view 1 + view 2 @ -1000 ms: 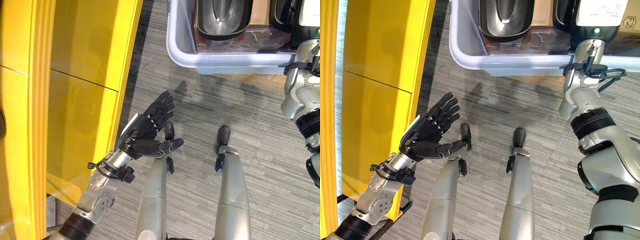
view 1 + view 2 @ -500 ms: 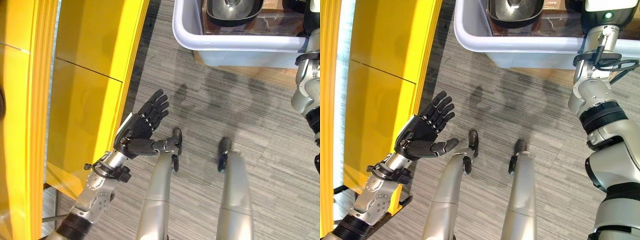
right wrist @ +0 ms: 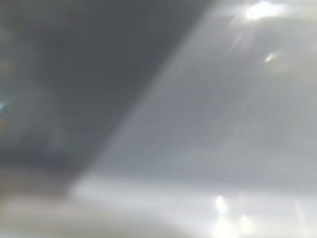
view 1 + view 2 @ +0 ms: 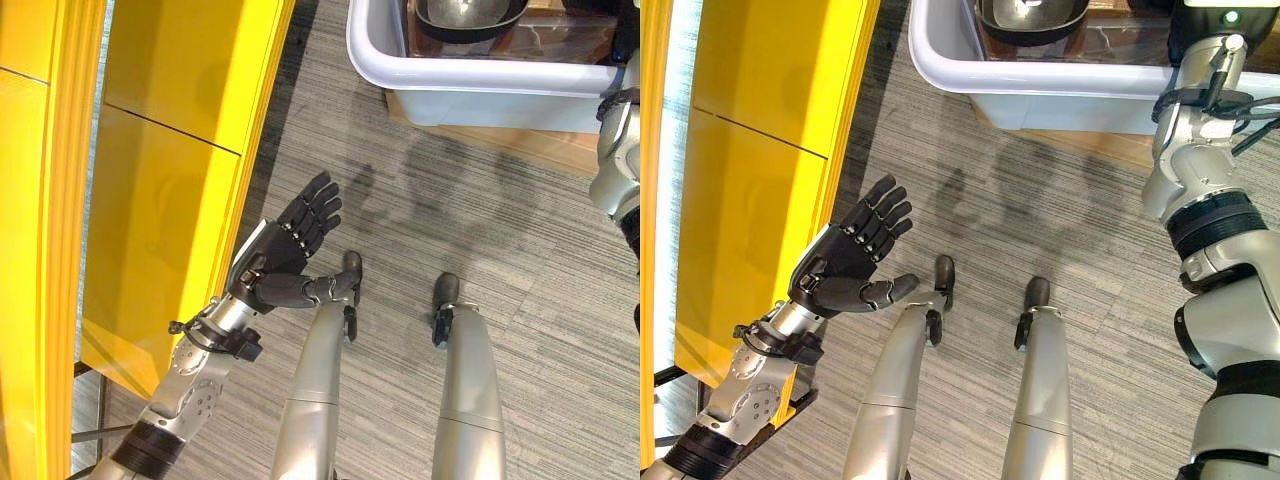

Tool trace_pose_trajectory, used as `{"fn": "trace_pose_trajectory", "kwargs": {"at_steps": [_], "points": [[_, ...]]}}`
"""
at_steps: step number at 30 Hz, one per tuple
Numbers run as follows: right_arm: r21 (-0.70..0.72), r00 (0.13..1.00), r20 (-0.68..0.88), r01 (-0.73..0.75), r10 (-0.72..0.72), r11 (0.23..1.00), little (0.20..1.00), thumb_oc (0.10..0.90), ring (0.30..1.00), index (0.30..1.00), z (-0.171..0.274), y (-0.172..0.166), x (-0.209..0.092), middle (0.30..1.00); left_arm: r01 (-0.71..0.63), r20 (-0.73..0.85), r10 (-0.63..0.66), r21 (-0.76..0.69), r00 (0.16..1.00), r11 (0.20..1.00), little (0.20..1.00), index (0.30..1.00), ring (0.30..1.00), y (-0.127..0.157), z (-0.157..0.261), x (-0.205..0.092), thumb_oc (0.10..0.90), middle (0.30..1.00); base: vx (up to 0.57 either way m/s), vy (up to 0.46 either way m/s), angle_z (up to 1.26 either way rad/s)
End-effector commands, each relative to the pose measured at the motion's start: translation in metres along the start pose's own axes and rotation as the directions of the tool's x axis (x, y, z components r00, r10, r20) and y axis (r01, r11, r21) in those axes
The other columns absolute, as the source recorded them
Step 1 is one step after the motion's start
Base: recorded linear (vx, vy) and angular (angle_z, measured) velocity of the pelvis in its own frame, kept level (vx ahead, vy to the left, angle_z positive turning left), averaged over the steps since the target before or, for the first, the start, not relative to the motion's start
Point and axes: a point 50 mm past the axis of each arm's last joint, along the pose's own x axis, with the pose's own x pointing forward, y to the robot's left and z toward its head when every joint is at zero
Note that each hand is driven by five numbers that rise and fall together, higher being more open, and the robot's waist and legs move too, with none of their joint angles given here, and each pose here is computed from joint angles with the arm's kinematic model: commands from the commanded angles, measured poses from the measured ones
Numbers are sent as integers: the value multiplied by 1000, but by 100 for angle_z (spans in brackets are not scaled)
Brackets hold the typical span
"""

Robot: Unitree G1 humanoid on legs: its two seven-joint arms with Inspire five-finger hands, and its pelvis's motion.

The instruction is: Move parts from the plastic box to the shelf.

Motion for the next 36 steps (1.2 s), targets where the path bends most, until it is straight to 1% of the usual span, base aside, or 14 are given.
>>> {"fn": "trace_pose_trajectory", "kwargs": {"at_steps": [1, 6, 8, 12, 13, 15, 18, 19, 20, 22, 24, 31, 36], "points": [[-17, 898, -6, -439, 439, 898, 300, 400, 300, 300, -3, 86, -71, 300, 108, 224, -124, 84, 967, 991, 1000, 1000, 1000, -12, 44, 18, 900, 1000, 0, 0, 0], [19, 910, 19, -416, 415, 909, 300, 400, 300, 300, 1, 85, -71, 300, 115, 218, -131, 85, 967, 990, 1000, 1000, 1000, -14, 42, 19, 900, 1000, 0, 0, 0], [53, 928, 71, -369, 365, 928, 300, 400, 300, 300, 9, 82, -70, 300, 117, 219, -134, 88, 967, 989, 1000, 1000, 1000, -15, 43, 20, 900, 1000, 0, 0, 0], [98, 942, 113, -328, 317, 939, 300, 400, 300, 300, 16, 76, -68, 300, 116, 219, -133, 89, 967, 989, 1000, 1000, 1000, -15, 43, 20, 900, 1000, 0, 0, 0], [137, 948, 151, -300, 280, 944, 300, 400, 300, 300, 24, 72, -68, 300, 111, 224, -129, 88, 966, 990, 1000, 1000, 1000, -16, 44, 20, 900, 1000, 0, 0, 0], [185, 954, 179, -272, 240, 944, 300, 400, 300, 300, 31, 67, -70, 300, 106, 229, -122, 81, 966, 991, 1000, 1000, 1000, -16, 44, 19, 900, 1000, 0, 0, 0], [300, 972, 183, -198, 147, 933, 300, 400, 300, 300, 40, 59, -77, 300, 102, 227, -119, 84, 967, 991, 1000, 1000, 1000, -17, 45, 18, 900, 1000, -12, 19, -3], [337, 976, 174, -181, 128, 924, 300, 400, 300, 300, 41, 55, -78, 300, 98, 227, -114, 81, 967, 992, 1000, 1000, 1000, -17, 45, 17, 900, 1000, -25, 71, -7], [442, 987, 148, -128, 68, 888, 300, 400, 300, 300, 46, 48, -88, 300, 83, 232, -98, 74, 968, 994, 1000, 1000, 1000, -17, 45, 15, 900, 1000, -19, 77, -9], [520, 994, 112, -72, 15, 851, 300, 400, 300, 300, 49, 41, -98, 300, 71, 236, -84, 66, 968, 995, 1000, 1000, 1000, -18, 45, 14, 900, 1000, -43, 104, -25], [646, 997, 53, 14, -63, 763, 300, 400, 300, 300, 53, 23, -107, 300, 57, 260, -70, 57, 963, 997, 1000, 1000, 1000, -19, 49, 13, 900, 1000, -74, 138, -21], [735, 988, 40, 72, -150, 675, 300, 400, 300, 300, 61, 0, -123, 300, 54, 270, -63, 41, 961, 998, 1000, 1000, 1000, -21, 50, 11, 900, 1000, 1, 55, -10], [742, 978, 68, 81, -195, 666, 300, 400, 300, 300, 66, -11, -127, 300, 62, 273, -71, 42, 959, 997, 1000, 1000, 1000, -23, 51, 11, 900, 1000, 11, 24, -3]]}}
